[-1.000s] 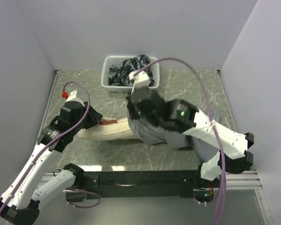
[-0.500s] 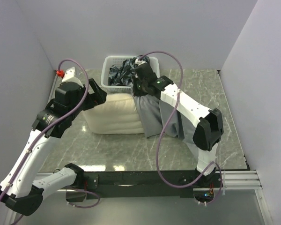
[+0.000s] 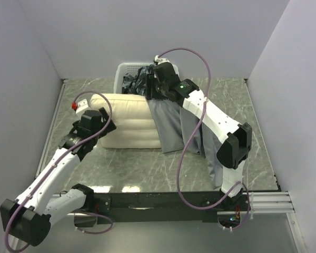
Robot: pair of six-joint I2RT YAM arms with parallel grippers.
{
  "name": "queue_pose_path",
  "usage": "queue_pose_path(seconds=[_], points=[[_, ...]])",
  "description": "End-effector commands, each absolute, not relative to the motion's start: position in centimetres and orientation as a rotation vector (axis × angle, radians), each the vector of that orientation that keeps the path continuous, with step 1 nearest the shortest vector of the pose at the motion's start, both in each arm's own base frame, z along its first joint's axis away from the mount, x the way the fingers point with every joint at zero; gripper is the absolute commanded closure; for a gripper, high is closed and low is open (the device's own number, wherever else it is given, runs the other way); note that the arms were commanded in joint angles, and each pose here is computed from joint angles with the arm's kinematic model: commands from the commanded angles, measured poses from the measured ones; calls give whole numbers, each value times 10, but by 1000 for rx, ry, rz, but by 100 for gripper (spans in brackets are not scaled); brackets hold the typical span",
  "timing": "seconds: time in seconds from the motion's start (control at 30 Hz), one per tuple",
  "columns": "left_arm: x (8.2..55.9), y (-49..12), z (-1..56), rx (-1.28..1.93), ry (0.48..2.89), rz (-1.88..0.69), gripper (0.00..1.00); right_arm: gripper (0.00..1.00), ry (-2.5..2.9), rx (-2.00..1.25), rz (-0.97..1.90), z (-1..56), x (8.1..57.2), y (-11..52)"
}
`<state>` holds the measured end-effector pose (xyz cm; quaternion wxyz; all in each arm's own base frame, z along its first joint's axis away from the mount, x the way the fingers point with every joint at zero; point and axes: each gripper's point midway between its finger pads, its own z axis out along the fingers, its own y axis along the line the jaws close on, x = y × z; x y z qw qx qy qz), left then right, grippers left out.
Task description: Put the pillow into the pillowcase
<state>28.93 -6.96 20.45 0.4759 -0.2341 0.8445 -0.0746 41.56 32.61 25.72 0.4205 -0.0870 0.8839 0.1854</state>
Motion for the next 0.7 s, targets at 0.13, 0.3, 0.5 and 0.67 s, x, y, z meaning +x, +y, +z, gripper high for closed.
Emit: queue_pose_path(seconds=[0.13,0.3,0.5,0.67], points=[[322,-78,177,-650,1881,-354,1,13,2055,-136,347,333,400,280],[331,-73,164,-626,1820,-327,1,11,2056,-118,333,325,371,270],[340,-75,154,-563,1794,-326,1,9,2140,-142,307,257,344,273],[350,-76,127,-580,1874,-291,1,9,2251,-177,230,198,340,280]])
